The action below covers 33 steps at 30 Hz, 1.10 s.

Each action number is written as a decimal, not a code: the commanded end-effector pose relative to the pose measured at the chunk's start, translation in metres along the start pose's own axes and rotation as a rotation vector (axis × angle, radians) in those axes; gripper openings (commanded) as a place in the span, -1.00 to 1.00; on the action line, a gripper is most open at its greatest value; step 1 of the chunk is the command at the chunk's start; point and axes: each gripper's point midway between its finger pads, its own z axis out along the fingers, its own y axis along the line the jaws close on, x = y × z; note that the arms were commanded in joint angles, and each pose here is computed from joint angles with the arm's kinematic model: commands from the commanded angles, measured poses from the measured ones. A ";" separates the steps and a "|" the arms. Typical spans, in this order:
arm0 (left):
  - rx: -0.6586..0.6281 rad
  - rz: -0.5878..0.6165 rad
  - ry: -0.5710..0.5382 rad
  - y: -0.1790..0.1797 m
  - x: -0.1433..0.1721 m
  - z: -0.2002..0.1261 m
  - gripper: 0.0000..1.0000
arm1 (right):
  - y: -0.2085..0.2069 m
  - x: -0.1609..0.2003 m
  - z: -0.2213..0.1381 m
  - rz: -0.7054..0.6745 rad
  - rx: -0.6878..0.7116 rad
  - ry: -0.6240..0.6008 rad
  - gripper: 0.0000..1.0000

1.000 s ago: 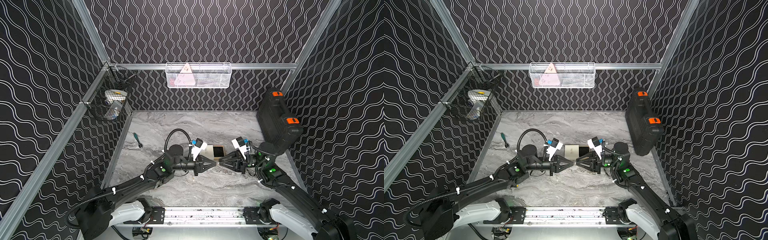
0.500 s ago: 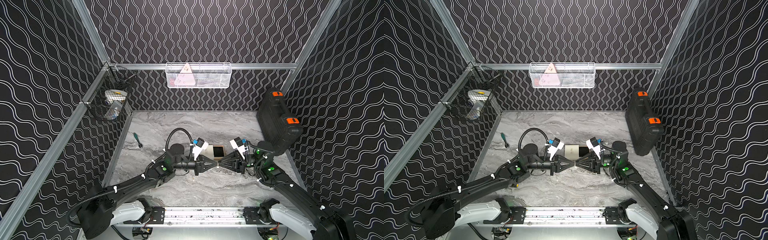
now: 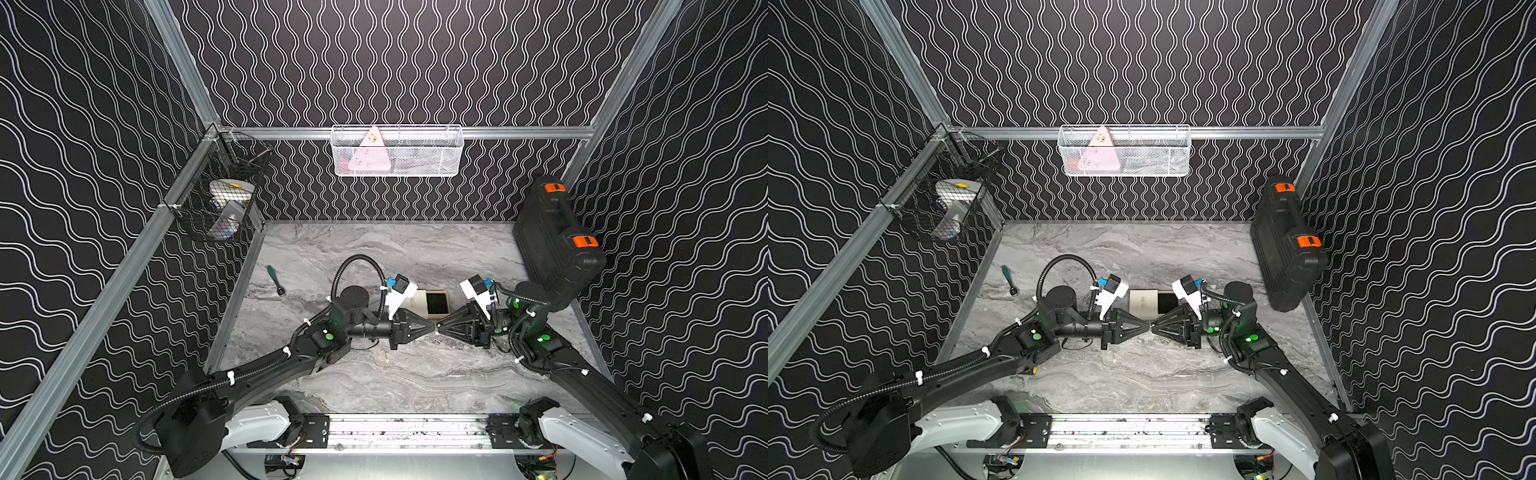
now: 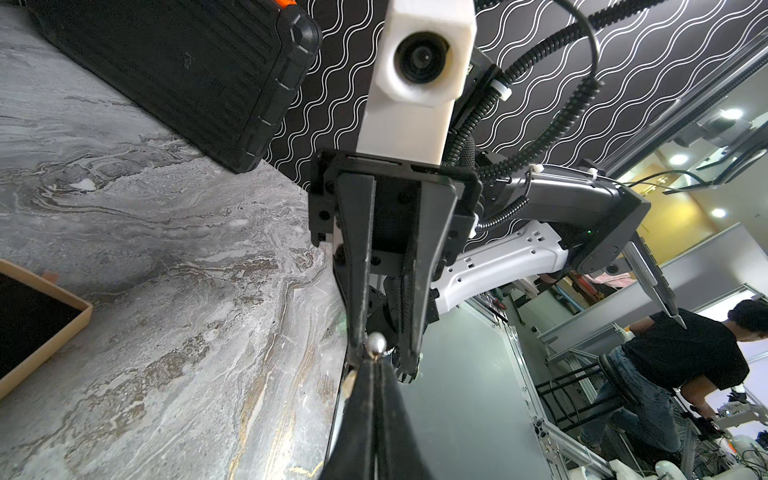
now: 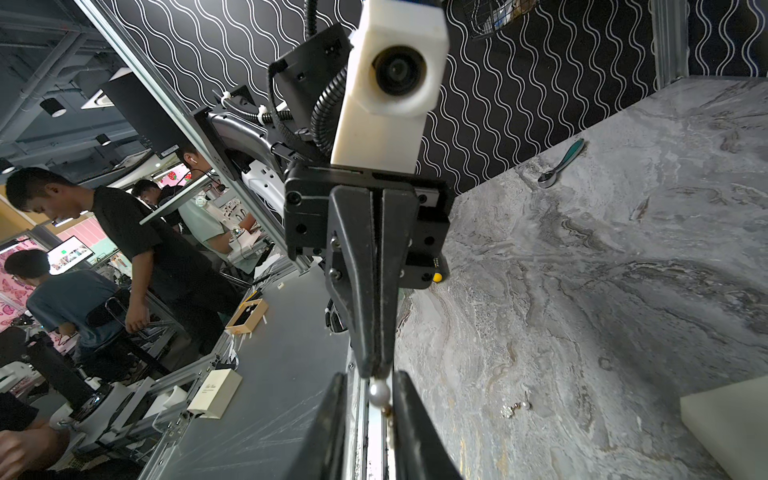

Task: Place the earrings into the drawer-style jewelry box
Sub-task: Pick up the earring from the center of the board.

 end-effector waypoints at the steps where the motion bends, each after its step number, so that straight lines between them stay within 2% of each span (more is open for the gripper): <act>1: 0.018 0.010 -0.008 -0.004 -0.004 0.000 -1.00 | 0.003 -0.001 0.000 -0.027 -0.004 0.003 -0.54; 10: 0.016 0.013 -0.010 -0.004 -0.005 -0.002 -1.00 | 0.002 -0.001 0.000 -0.023 -0.008 0.011 -0.77; 19: 0.012 0.010 -0.011 -0.004 -0.004 -0.003 -0.99 | 0.003 -0.002 -0.001 -0.029 -0.001 0.006 -0.84; 20: 0.008 0.010 -0.012 -0.003 -0.004 -0.003 -0.84 | 0.003 -0.002 -0.001 -0.028 0.001 0.005 -0.85; 23: -0.010 0.012 -0.022 -0.002 -0.007 -0.006 -0.15 | -0.002 -0.003 0.000 -0.013 0.022 0.003 -0.87; 25: -0.027 0.020 -0.044 -0.003 -0.013 -0.010 0.07 | -0.007 -0.003 0.000 0.006 0.047 0.010 -0.91; 27: -0.087 0.032 -0.082 0.001 -0.021 -0.019 0.19 | -0.014 -0.003 0.001 0.033 0.066 0.015 -0.91; 33: -0.444 0.119 -0.163 0.020 -0.042 -0.068 0.28 | -0.048 -0.008 0.003 0.172 0.207 0.072 -0.95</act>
